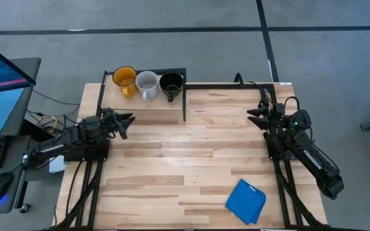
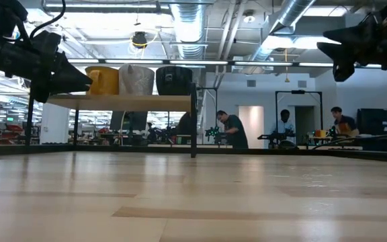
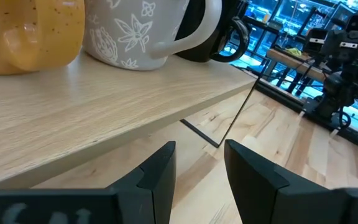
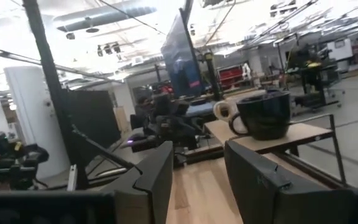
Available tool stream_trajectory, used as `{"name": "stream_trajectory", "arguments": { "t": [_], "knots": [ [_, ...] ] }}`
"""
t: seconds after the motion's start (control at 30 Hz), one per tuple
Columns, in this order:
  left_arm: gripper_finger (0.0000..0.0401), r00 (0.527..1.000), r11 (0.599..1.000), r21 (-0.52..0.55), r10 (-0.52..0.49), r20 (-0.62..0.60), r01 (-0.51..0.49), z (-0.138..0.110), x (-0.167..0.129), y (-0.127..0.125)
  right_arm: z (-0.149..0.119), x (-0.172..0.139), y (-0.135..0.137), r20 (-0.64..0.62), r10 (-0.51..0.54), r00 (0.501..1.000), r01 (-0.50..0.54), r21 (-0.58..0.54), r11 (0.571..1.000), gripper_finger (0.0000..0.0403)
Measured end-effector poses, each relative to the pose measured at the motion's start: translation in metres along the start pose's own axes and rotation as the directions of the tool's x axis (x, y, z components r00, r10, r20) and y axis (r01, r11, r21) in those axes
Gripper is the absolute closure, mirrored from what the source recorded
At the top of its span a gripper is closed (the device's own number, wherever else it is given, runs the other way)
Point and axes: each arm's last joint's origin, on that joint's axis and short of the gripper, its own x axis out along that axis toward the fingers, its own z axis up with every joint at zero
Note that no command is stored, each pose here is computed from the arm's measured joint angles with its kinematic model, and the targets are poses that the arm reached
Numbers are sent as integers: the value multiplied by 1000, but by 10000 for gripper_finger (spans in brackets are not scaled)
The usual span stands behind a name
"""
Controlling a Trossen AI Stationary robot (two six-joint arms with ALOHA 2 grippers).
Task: Stack small to large cups/mugs on shelf
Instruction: Return to Home Position
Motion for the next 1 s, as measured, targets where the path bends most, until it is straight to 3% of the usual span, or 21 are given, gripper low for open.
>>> {"name": "stream_trajectory", "arguments": {
  "t": [0.33, 1.0],
  "knots": [
    [274, 1000, 1000, 15, 13, 4, -13, 0, 0, 0, -13, -1, -6, -97, -48, 994, 59, 122, 991, 234],
    [274, 1000, 1000, -10, 4, 0, -4, 0, 0, 0, -14, -1, -6, -102, -49, 994, 62, 128, 990, 234]
  ]
}}
